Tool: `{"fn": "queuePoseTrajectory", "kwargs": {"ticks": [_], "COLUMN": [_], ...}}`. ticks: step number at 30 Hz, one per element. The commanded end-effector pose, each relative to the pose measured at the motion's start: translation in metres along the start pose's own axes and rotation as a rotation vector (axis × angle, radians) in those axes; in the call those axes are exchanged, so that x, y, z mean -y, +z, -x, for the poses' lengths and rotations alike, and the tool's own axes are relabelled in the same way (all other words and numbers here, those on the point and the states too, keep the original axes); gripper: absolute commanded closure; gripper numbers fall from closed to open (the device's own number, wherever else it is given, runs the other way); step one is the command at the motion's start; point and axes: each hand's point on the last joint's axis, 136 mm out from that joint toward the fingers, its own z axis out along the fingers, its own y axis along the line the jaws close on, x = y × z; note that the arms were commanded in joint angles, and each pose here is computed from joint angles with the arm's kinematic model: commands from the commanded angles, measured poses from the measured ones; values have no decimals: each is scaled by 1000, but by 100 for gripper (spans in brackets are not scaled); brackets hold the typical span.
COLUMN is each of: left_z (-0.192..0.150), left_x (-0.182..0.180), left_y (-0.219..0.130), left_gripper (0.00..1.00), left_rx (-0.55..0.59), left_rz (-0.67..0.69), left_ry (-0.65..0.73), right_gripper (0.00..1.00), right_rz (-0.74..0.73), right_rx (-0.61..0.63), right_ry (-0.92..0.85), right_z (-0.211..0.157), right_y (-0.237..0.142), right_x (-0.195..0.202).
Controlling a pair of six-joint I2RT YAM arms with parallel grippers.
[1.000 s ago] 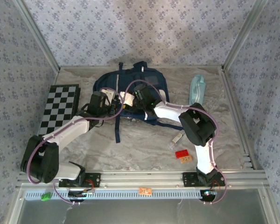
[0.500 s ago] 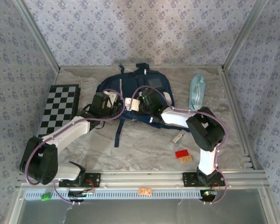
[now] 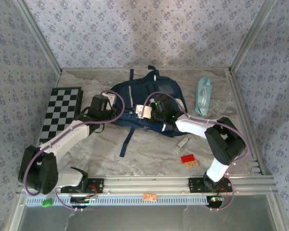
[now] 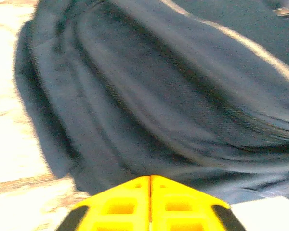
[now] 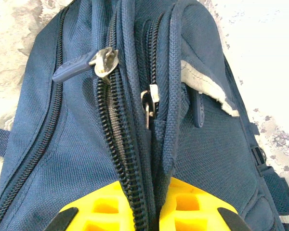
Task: Pack books, pencil case, and school supplies into a backpack
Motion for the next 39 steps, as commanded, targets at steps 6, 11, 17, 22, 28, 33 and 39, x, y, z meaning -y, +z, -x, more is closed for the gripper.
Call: {"fn": "queuePoseTrajectory", "kwargs": {"ticks": [6,11,17,22,28,33,39], "left_z": [-13,-19,-12,5,19,31,30], "left_x": [71,80,76,85,92,84,66], "left_y": [-10,-6,9,8,17,15,3], "left_gripper": [68,64,59,58,64,81,100], "left_rx": [-45,-66,-51,26,54,110,125], "left_rz": [-354,-375,-328,-352,-355,-302,-208], "left_ry": [25,56,69,95,118,100,91], "right_gripper": [100,100,100,100,100,100,100], "right_rz": [-10,-5,-6,0,8,10,-6], "right_rx": [110,109,114,110,107,86,69], "right_ry": [4,17,22,25,30,21,13], "right_z": [39,39,42,40,39,36,32], "right_y": [-24,-25,-25,-23,-20,-19,-23], "right_x": [19,22,23,22,20,17,19]}}
